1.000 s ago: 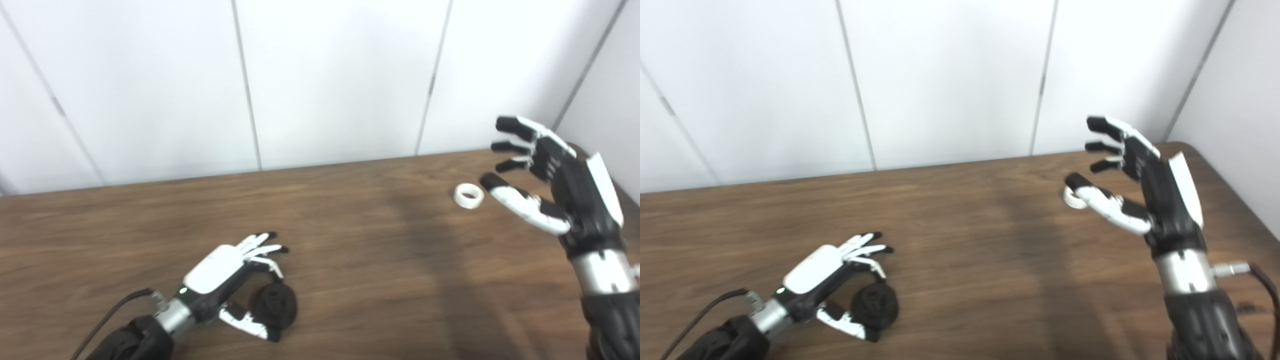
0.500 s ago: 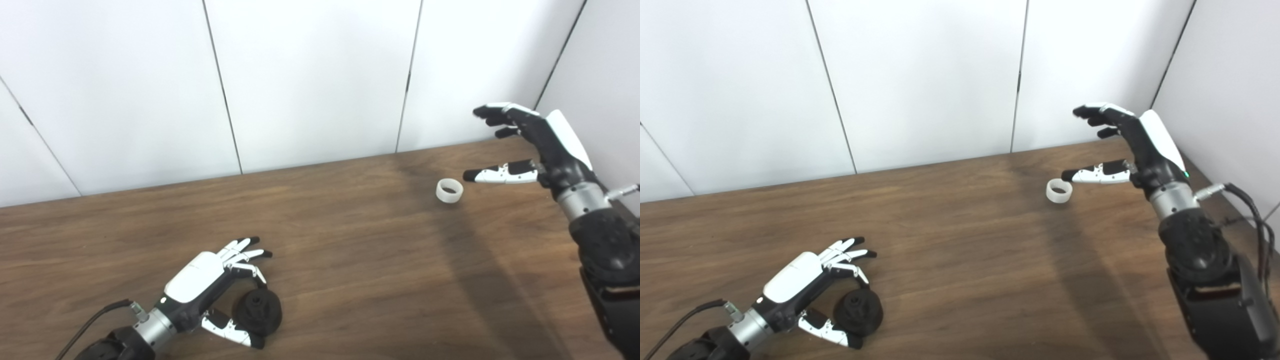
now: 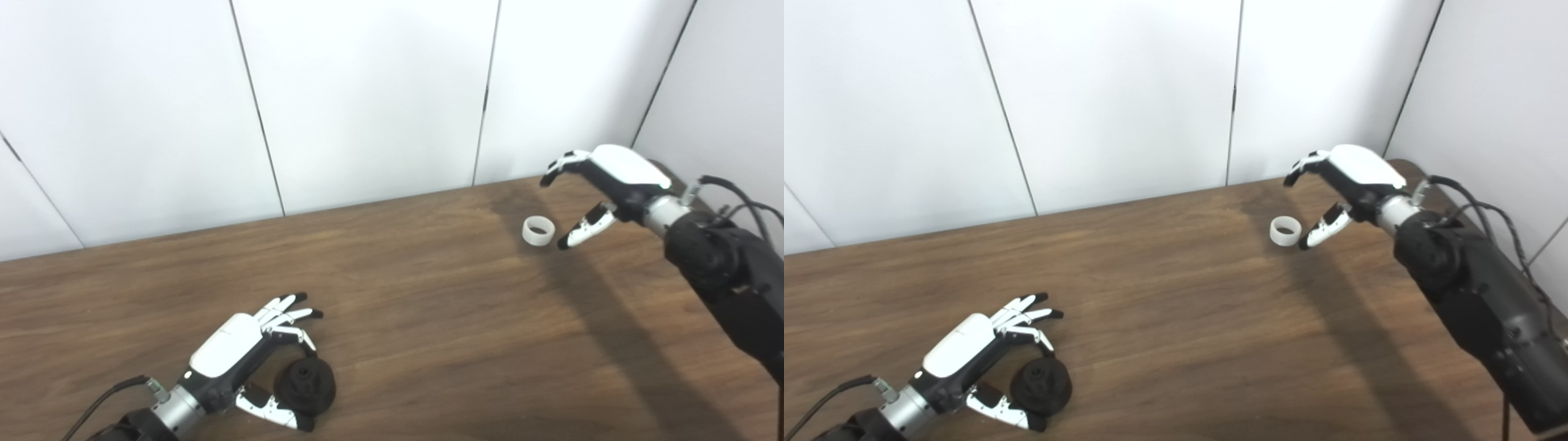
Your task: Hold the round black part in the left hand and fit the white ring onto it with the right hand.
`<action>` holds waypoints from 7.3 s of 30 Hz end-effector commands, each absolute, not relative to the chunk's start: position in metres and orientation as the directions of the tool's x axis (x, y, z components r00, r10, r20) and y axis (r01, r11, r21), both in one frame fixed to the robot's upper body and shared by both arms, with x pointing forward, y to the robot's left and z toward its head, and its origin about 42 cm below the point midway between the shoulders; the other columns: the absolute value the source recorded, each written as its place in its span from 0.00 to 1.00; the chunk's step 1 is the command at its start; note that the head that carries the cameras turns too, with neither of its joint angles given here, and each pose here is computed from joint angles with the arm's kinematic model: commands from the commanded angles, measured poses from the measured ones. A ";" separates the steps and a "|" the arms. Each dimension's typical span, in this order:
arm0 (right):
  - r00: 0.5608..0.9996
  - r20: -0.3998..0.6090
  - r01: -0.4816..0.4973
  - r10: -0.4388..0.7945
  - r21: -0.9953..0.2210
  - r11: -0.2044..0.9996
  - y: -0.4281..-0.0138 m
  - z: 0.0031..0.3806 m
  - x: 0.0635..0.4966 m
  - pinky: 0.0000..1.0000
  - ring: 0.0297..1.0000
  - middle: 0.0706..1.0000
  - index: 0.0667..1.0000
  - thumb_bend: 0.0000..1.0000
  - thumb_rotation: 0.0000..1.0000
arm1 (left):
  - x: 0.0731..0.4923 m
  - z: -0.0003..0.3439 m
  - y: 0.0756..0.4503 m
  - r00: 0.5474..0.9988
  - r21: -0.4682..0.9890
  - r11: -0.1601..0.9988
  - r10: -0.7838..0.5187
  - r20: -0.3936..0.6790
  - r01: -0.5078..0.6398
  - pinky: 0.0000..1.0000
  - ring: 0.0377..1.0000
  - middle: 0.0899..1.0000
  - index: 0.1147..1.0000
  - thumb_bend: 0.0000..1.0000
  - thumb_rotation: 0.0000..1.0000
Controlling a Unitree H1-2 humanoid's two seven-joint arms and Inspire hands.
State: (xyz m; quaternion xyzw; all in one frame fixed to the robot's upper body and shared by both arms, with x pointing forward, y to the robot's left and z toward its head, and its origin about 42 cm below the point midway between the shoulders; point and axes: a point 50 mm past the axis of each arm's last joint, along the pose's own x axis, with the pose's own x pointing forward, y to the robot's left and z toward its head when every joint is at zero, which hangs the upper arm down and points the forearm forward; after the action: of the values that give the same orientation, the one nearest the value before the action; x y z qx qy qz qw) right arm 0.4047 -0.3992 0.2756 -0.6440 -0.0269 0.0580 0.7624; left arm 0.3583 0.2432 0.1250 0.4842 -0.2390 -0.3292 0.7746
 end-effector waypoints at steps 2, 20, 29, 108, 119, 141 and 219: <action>0.990 0.023 0.017 0.141 -0.999 0.047 -0.403 0.314 0.422 0.96 0.99 0.88 0.69 0.95 0.19 | 0.357 0.116 0.264 0.683 0.925 0.228 -0.729 -0.044 0.303 1.00 1.00 0.88 0.42 0.52 0.06; 0.988 -0.118 -0.103 0.103 -0.985 -0.138 -0.383 0.337 0.469 1.00 1.00 0.92 0.70 1.00 0.20 | 0.349 0.108 0.268 0.680 0.919 0.230 -0.731 -0.055 0.321 1.00 1.00 0.88 0.42 0.52 0.06; 0.985 -0.143 -0.127 0.097 -0.979 -0.160 -0.383 0.333 0.475 0.97 1.00 0.91 0.69 1.00 0.19 | 0.348 0.108 0.268 0.681 0.917 0.238 -0.731 -0.047 0.319 1.00 1.00 0.88 0.42 0.53 0.06; 0.970 -0.234 -0.225 0.059 -0.965 -0.132 -0.394 0.282 0.474 0.98 1.00 0.91 0.68 0.94 0.19 | 0.338 0.122 0.270 0.669 0.909 0.246 -0.742 -0.048 0.337 1.00 1.00 0.87 0.42 0.52 0.06; 0.970 -0.234 -0.224 0.063 -0.964 -0.141 -0.391 0.281 0.475 0.97 1.00 0.90 0.68 0.92 0.19 | 0.337 0.122 0.271 0.671 0.907 0.249 -0.740 -0.047 0.339 1.00 1.00 0.87 0.42 0.53 0.06; 0.981 -0.182 -0.168 0.071 -0.972 -0.166 -0.390 0.273 0.480 0.98 1.00 0.80 0.45 0.53 0.14 | 0.337 0.123 0.274 0.675 0.906 0.259 -0.737 -0.040 0.336 1.00 1.00 0.87 0.42 0.52 0.06; 0.309 -0.021 -0.064 0.951 -0.998 -0.001 -0.121 0.309 0.363 1.00 1.00 0.83 0.44 0.53 0.14 | 0.338 0.156 0.183 0.627 0.928 0.203 -0.778 -0.042 0.313 1.00 1.00 0.88 0.41 0.52 0.06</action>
State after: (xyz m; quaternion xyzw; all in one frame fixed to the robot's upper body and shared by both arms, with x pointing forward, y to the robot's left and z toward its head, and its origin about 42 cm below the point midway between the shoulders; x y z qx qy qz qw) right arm 0.3602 -0.1222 0.2973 -0.5669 -0.3768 0.4418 0.5843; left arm 0.3400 0.1865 0.1515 0.5110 -0.2153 -0.3598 0.7504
